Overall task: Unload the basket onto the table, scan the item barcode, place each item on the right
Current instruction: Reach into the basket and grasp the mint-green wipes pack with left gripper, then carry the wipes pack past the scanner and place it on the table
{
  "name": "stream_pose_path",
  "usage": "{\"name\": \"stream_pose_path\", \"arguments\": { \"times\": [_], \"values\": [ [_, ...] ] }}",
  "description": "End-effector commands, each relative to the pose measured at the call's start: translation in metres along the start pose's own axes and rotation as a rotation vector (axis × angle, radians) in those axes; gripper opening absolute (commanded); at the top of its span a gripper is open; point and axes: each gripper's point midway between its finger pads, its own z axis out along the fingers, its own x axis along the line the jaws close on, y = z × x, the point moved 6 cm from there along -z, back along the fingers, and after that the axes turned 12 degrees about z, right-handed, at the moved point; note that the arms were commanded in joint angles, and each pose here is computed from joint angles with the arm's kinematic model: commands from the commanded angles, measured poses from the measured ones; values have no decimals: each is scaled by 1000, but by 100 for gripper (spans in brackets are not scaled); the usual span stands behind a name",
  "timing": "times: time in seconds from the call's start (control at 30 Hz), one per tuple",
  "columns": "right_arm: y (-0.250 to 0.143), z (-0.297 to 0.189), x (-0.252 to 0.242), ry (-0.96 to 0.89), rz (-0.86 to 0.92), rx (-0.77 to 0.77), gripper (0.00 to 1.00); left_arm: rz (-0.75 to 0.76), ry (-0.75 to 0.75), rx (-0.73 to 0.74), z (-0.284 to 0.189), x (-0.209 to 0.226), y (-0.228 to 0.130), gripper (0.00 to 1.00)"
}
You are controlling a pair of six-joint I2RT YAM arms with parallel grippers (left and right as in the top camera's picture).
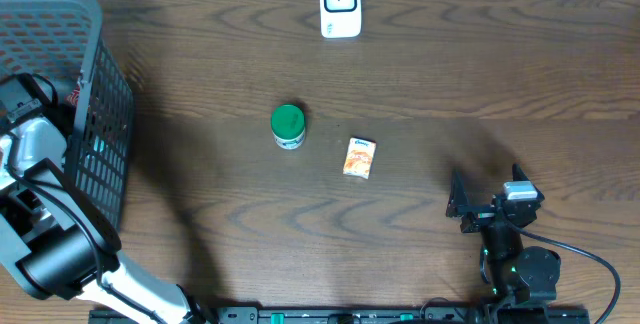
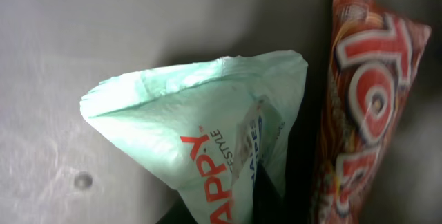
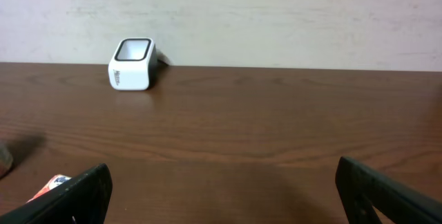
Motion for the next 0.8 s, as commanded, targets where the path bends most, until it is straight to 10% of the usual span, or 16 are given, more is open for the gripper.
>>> {"name": "stream_pose_path", "arguments": {
  "times": [0.0, 0.4, 0.57, 0.77],
  "values": [
    [-2, 0, 1, 4, -4, 7, 99, -3, 84, 270, 24, 24, -58, 7],
    [-2, 0, 1, 4, -4, 7, 99, -219, -36, -313, -232, 55, 54, 7],
    [-2, 0, 1, 4, -4, 7, 99, -122, -360, -476, -314, 12, 36, 8],
    [-2, 0, 1, 4, -4, 7, 99, 270, -801, -331, -358, -96, -37, 7]
  ]
}}
